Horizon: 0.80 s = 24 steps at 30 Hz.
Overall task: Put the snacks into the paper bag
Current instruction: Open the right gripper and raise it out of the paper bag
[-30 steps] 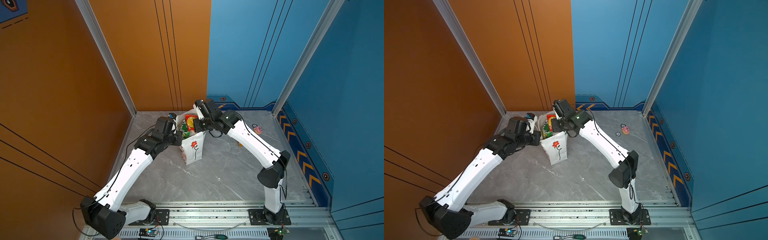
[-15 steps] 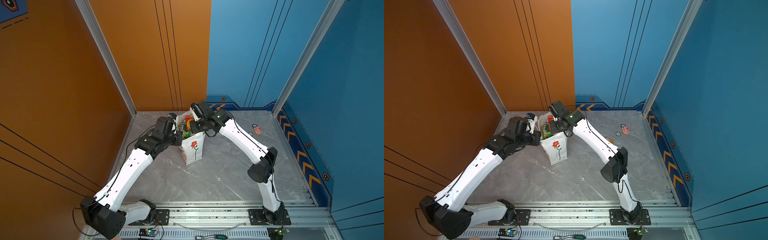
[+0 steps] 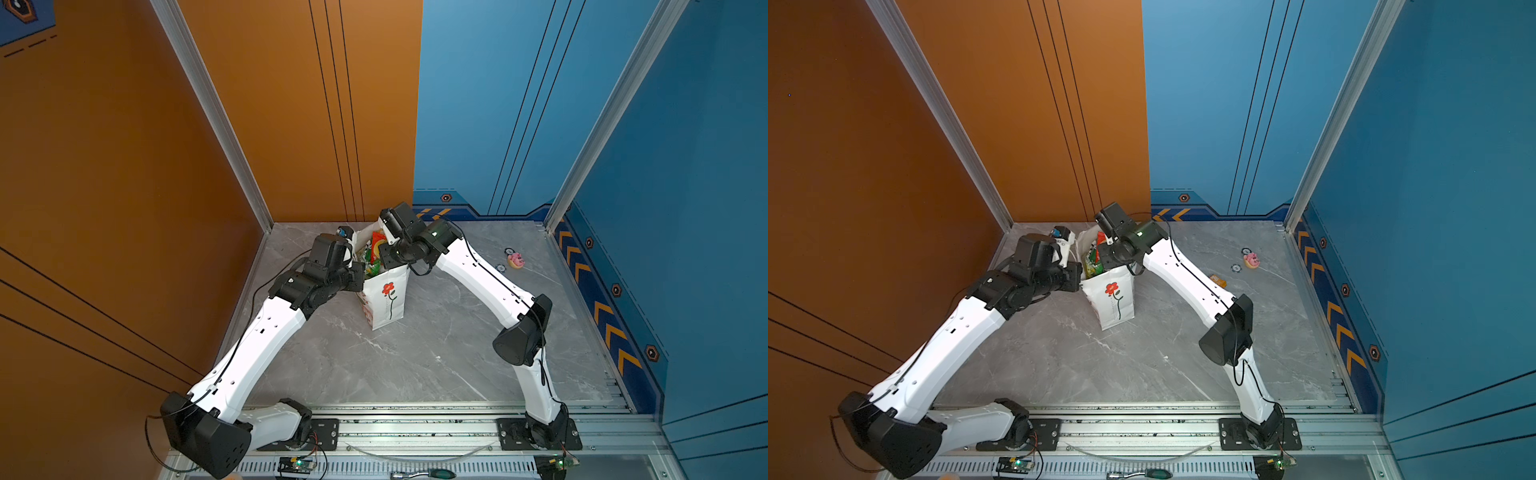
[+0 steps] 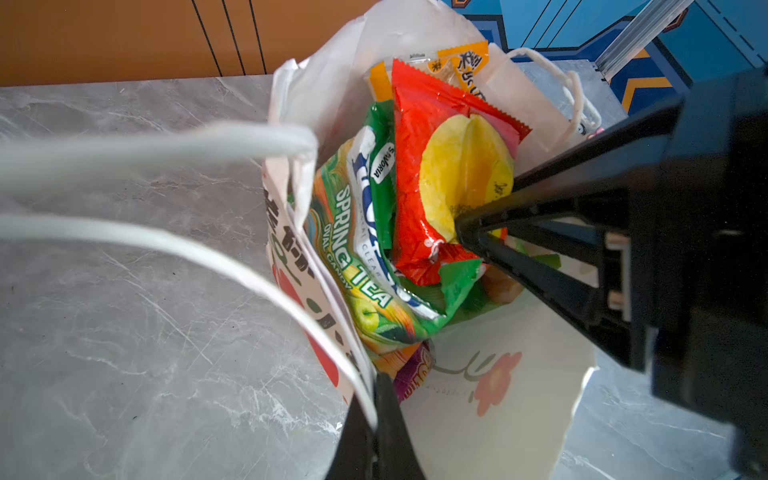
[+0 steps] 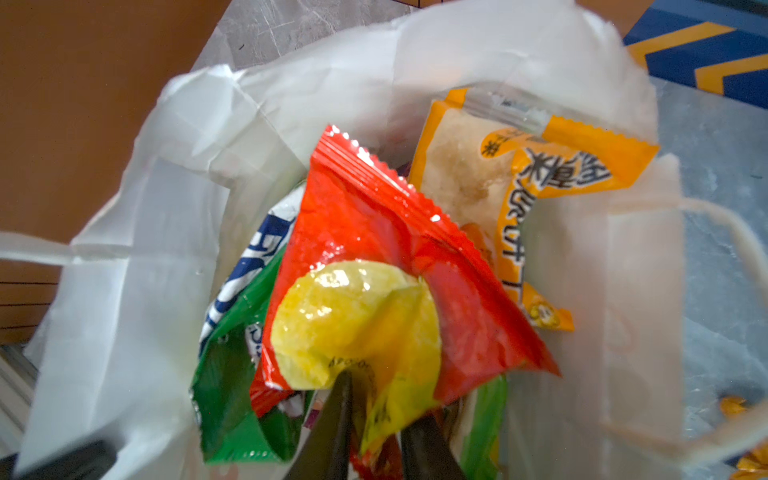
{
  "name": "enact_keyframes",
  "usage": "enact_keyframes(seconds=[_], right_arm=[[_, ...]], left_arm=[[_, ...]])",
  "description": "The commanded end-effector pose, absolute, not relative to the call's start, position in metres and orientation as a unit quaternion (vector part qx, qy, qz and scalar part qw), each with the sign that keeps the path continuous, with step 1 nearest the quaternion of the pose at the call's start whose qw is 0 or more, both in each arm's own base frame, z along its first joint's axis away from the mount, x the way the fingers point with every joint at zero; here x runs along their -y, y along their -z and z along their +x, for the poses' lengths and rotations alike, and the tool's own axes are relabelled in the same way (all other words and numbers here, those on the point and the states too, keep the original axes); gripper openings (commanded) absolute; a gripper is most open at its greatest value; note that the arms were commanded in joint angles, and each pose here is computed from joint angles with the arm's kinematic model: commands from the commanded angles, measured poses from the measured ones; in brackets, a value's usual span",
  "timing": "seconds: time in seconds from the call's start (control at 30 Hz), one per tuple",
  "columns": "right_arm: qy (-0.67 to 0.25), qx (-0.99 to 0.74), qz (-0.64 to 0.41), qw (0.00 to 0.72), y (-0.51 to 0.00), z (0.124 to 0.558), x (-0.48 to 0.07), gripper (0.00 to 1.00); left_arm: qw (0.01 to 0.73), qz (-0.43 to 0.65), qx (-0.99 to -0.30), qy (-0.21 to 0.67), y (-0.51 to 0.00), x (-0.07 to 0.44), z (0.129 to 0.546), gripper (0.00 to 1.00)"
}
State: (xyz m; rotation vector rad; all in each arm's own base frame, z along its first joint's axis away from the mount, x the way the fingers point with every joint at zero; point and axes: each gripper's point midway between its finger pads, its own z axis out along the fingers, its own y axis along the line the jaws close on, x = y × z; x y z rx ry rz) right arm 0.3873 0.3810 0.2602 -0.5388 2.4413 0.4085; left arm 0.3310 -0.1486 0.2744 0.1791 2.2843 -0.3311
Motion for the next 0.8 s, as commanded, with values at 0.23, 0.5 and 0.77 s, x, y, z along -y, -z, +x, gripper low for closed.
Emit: enact_keyframes(seconds=[0.23,0.5,0.77], right_arm=[[-0.165,-0.9,-0.189,0.358,-0.326,0.375,-0.359,0.37],[-0.188,-0.893,-0.165,0.373,-0.354,0.369,-0.342,0.45],[-0.175,-0.894,-0.117,0.395,-0.363,0.38,-0.302,0.52]], left_arm=[[0.437,0.079,-0.885,0.14,-0.299,0.153,0.334,0.0],[0.439,0.08,-0.884,0.14,-0.3,0.153,0.334,0.0],[0.439,0.079,-0.884,0.139,-0.3,0.152,0.334,0.0]])
